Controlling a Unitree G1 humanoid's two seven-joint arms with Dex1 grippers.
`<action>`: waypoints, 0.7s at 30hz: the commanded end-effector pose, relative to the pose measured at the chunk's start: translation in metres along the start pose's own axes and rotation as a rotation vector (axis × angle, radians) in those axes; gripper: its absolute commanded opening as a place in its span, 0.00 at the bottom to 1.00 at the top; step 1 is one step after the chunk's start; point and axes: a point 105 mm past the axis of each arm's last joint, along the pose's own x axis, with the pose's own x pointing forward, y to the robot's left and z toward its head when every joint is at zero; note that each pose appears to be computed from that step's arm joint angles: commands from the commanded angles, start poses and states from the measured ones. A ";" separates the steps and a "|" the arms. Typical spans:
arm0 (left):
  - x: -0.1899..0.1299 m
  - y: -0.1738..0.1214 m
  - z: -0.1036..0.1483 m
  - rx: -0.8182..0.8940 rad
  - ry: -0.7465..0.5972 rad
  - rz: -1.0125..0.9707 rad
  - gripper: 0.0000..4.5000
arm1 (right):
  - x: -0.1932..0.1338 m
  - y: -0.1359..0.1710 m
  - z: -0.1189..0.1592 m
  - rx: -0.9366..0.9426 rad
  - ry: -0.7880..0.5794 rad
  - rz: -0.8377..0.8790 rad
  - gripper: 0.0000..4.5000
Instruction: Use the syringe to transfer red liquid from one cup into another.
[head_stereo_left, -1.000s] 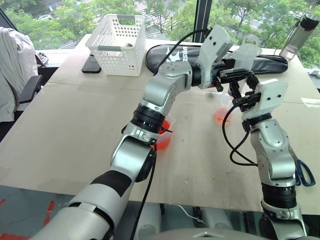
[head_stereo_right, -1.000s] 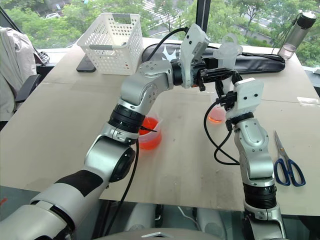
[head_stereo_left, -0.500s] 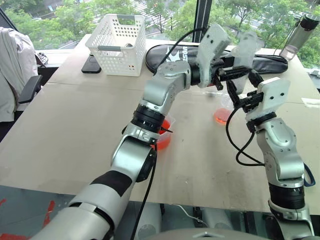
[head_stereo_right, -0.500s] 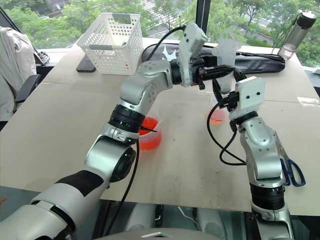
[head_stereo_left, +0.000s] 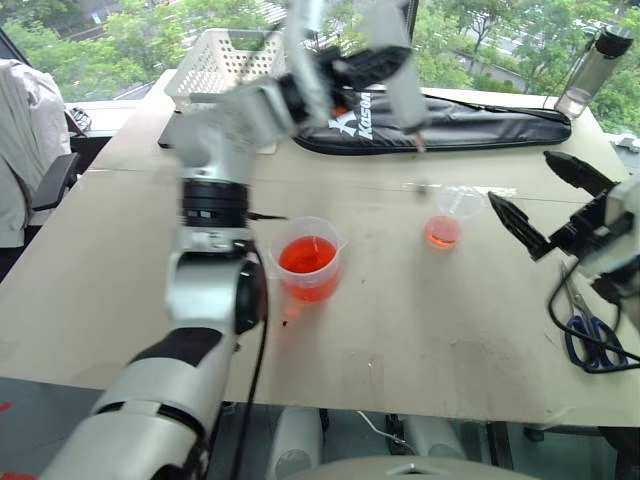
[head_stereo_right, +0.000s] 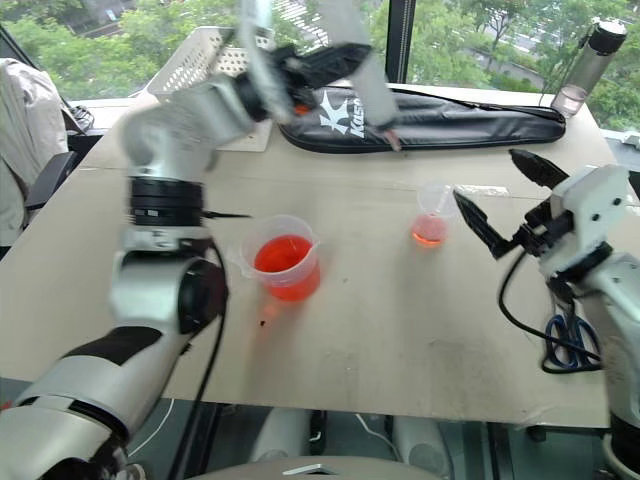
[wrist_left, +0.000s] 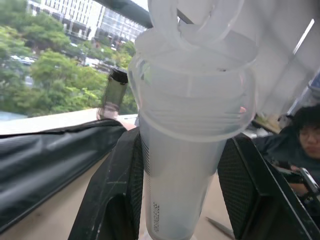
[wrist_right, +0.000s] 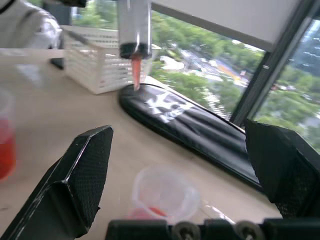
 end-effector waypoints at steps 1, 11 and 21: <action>-0.031 -0.017 0.034 -0.011 -0.023 -0.012 0.34 | -0.004 0.024 0.028 0.020 -0.077 0.186 1.00; -0.155 0.017 0.018 -0.220 0.300 0.392 0.34 | -0.003 0.051 0.026 0.108 -0.041 0.391 1.00; -0.207 0.062 -0.059 -0.221 0.767 0.537 0.34 | -0.006 0.072 0.017 0.136 -0.009 0.487 1.00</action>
